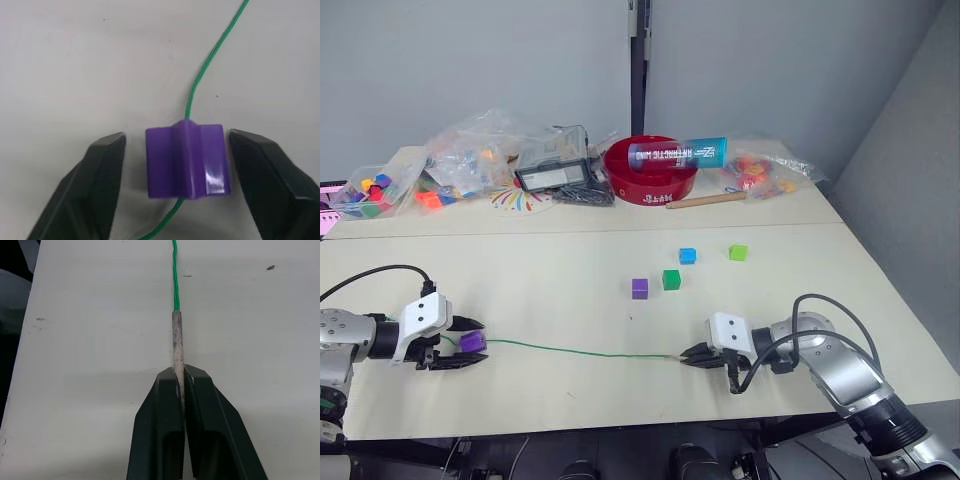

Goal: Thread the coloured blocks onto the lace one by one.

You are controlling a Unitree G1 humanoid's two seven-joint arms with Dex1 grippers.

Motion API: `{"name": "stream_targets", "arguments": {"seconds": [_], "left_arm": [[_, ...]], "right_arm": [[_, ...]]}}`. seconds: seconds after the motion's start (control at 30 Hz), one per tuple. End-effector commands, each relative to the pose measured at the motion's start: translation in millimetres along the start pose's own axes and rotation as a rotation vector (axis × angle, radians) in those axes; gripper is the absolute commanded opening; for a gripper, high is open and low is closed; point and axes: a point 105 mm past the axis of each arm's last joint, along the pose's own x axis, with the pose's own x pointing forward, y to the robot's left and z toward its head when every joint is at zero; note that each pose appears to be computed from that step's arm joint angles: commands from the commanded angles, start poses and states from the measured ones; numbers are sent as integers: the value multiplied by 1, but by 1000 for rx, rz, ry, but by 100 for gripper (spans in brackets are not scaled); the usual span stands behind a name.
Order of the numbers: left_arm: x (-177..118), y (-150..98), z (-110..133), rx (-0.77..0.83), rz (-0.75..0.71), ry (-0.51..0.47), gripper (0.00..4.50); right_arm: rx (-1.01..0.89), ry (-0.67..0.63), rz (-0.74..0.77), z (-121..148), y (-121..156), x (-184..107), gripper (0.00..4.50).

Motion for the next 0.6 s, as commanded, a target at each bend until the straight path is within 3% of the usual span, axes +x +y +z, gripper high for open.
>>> {"name": "stream_targets", "arguments": {"seconds": [0.03,0.17,0.3,0.43,0.6], "left_arm": [[-15,7,20,31,2,-8,448],[-21,8,58,63,-43,-34,448],[2,-14,99,69,-148,-115,448],[57,-57,133,78,-255,-254,448],[117,-81,153,128,-234,-321,448]], "right_arm": [[-28,-9,-6,7,-5,-2,0],[-35,-17,3,13,-6,-1,0],[-42,-27,16,22,-6,5,0],[-63,4,28,31,-6,16,0],[-67,35,31,38,-5,24,0]]}}
